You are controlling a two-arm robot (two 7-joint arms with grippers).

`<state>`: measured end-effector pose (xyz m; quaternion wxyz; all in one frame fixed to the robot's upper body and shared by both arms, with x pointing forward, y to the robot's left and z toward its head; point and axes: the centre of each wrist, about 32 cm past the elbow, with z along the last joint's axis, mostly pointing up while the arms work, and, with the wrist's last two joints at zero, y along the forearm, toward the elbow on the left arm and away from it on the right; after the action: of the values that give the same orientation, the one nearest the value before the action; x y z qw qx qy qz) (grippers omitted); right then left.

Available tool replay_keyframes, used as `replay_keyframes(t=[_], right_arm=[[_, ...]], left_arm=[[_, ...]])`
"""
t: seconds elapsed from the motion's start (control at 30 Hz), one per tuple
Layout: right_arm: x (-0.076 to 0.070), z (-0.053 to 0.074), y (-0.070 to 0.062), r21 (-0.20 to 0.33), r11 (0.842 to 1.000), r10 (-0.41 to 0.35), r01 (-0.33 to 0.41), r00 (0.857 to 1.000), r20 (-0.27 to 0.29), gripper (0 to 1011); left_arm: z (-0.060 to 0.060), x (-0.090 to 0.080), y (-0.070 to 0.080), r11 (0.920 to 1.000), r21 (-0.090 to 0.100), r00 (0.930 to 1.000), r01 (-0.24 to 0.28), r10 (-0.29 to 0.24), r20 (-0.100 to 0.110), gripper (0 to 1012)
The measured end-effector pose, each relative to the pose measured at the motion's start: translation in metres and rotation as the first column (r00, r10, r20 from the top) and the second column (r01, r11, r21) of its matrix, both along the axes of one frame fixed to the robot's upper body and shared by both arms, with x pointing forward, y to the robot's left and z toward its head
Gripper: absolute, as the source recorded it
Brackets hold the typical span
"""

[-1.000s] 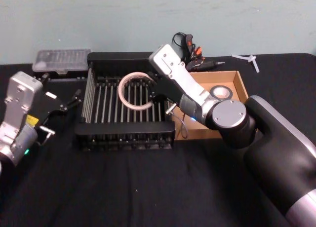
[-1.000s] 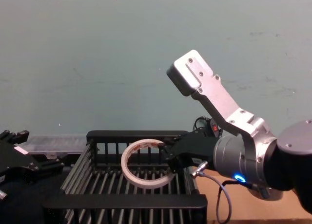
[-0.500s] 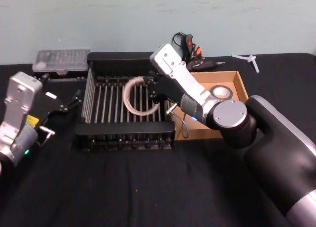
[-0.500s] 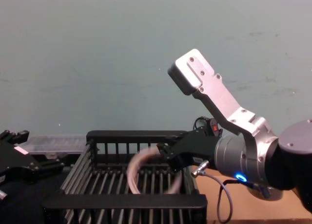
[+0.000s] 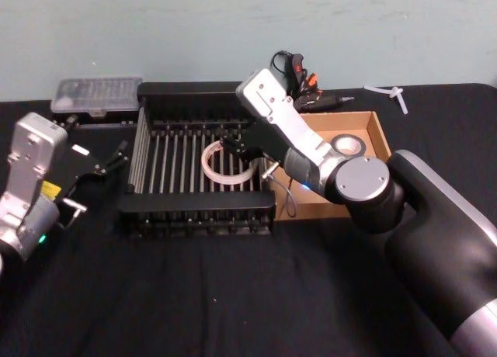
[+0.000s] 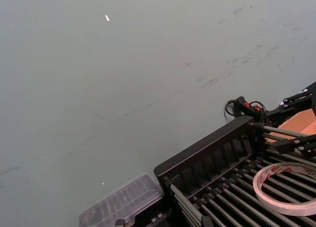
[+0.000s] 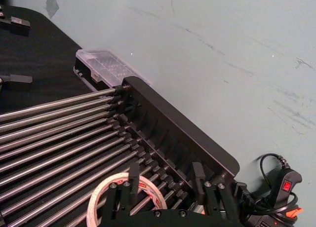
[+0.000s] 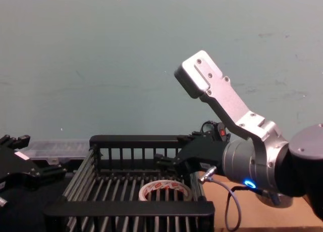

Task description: Pick up the white tape and place it into the black box , Pick up the silver tape and place it into the brown box.

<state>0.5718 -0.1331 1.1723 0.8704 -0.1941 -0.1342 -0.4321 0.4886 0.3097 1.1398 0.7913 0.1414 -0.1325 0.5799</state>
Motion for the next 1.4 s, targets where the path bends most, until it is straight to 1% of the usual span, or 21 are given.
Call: replay_keyframes(t=[0.07, 0.1, 0.17, 0.2, 0.37, 0.4, 0.47, 0.6, 0.73, 0.93, 1.1, 1.3, 1.37, 1.4], right_arm=[[0.0, 0.0, 0.0, 0.0, 1.0, 0.0, 0.0, 1.0, 0.0, 693], [0.0, 0.0, 0.0, 0.0, 1.0, 0.0, 0.0, 1.0, 0.0, 751], [0.0, 0.0, 0.0, 0.001, 1.0, 0.0, 0.0, 1.0, 0.0, 790], [0.0, 0.0, 0.0, 0.001, 1.0, 0.0, 0.0, 1.0, 0.0, 842], [0.0, 0.0, 0.0, 0.001, 1.0, 0.0, 0.0, 1.0, 0.0, 928], [0.0, 0.0, 0.0, 0.001, 1.0, 0.0, 0.0, 1.0, 0.0, 974], [0.0, 0.0, 0.0, 0.001, 1.0, 0.0, 0.0, 1.0, 0.0, 1002], [0.0, 0.0, 0.0, 0.003, 1.0, 0.0, 0.0, 1.0, 0.001, 1003], [-0.003, 0.003, -0.002, 0.016, 1.0, -0.001, 0.001, 1.0, 0.011, 1002], [-0.011, 0.01, -0.01, 0.036, 0.999, -0.018, 0.017, 0.999, 0.034, 1002], [-0.019, 0.015, -0.02, 0.046, 0.998, -0.051, 0.048, 0.997, 0.058, 1002], [-0.035, 0.02, -0.041, 0.06, 0.991, -0.125, 0.121, 0.989, 0.08, 1002], [-0.042, 0.022, -0.05, 0.065, 0.986, -0.158, 0.153, 0.983, 0.088, 1002], [-0.046, 0.022, -0.057, 0.067, 0.982, -0.182, 0.177, 0.979, 0.092, 1002]], left_arm=[[0.0, 0.0, 0.0, 1.0, 0.0, 1.0, 0.0, 0.0, 0.0, 1001], [0.0, 0.0, 0.0, 1.0, 0.0, 1.0, 0.0, 0.0, 0.0, 1001], [0.0, 0.0, 0.0, 1.0, 0.0, 1.0, 0.0, 0.0, 0.0, 1001], [0.0, 0.0, 0.0, 1.0, 0.0, 1.0, 0.0, 0.0, 0.0, 1001], [0.0, 0.0, 0.0, 1.0, 0.0, 1.0, 0.0, 0.0, 0.0, 1001], [0.0, 0.0, 0.0, 1.0, 0.0, 1.0, 0.0, 0.0, 0.0, 1001], [0.0, 0.0, 0.0, 1.0, 0.0, 1.0, 0.0, 0.0, 0.0, 1001], [0.0, 0.0, 0.0, 1.0, 0.0, 1.0, 0.0, 0.0, 0.0, 1001], [0.0, 0.0, 0.0, 1.0, 0.0, 1.0, 0.0, 0.0, 0.0, 1001], [0.0, 0.0, 0.0, 1.0, 0.0, 1.0, 0.0, 0.0, 0.0, 1001], [0.0, 0.0, 0.0, 1.0, 0.0, 1.0, 0.0, 0.0, 0.0, 1001], [0.0, 0.0, 0.0, 1.0, 0.0, 1.0, 0.0, 0.0, 0.0, 1001], [0.0, 0.0, 0.0, 1.0, 0.0, 1.0, 0.0, 0.0, 0.0, 1001], [0.0, 0.0, 0.0, 1.0, 0.0, 1.0, 0.0, 0.0, 0.0, 1001]])
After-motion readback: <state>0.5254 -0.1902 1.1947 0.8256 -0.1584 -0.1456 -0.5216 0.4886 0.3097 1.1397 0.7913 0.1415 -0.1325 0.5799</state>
